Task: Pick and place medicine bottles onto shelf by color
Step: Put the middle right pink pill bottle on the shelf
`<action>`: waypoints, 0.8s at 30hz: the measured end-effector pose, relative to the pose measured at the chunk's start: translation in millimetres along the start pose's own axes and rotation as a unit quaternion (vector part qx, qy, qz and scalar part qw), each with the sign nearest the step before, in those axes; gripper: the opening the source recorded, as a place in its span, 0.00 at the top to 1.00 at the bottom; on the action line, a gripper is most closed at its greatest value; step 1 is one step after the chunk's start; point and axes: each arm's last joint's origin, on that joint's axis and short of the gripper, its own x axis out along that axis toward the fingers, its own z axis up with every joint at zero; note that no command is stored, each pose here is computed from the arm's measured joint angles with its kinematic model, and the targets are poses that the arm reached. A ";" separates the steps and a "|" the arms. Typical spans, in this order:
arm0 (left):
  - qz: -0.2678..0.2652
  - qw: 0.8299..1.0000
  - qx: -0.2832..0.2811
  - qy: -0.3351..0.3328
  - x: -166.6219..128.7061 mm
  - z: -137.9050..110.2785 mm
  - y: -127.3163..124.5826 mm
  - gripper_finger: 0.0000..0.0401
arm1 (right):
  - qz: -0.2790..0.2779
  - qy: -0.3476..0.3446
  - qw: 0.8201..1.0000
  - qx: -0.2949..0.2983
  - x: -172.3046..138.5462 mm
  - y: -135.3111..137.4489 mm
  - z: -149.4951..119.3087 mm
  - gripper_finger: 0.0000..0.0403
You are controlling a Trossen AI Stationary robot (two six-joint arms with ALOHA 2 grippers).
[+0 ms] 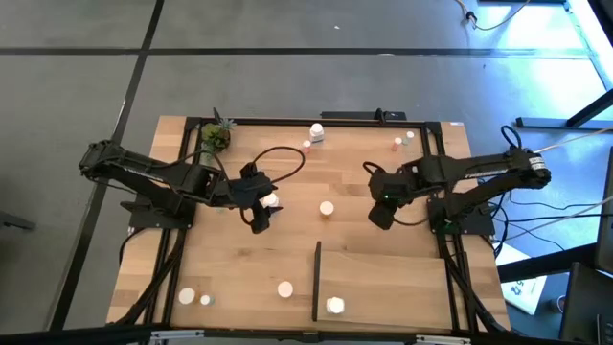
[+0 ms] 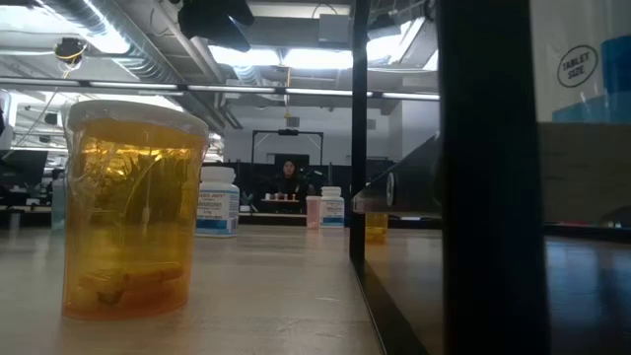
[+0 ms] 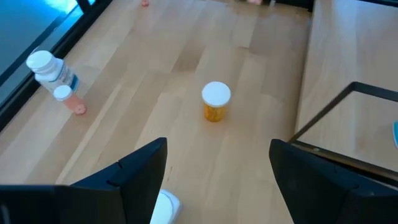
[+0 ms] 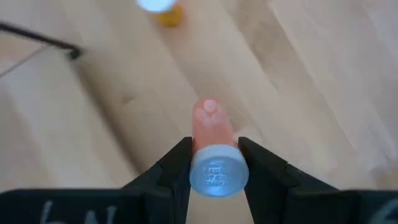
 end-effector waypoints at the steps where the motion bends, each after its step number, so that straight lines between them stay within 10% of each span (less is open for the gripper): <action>1: -0.001 1.000 0.001 0.000 -0.3 -0.3 -0.8 0.31 | 0.006 -0.002 1.000 -0.009 -2.8 3.9 -1.7 0.70; 24: -0.042 0.998 0.041 0.003 -9.2 -8.3 -20.5 0.31 | 0.090 0.010 0.981 -0.172 -32.0 116.8 -26.6 0.70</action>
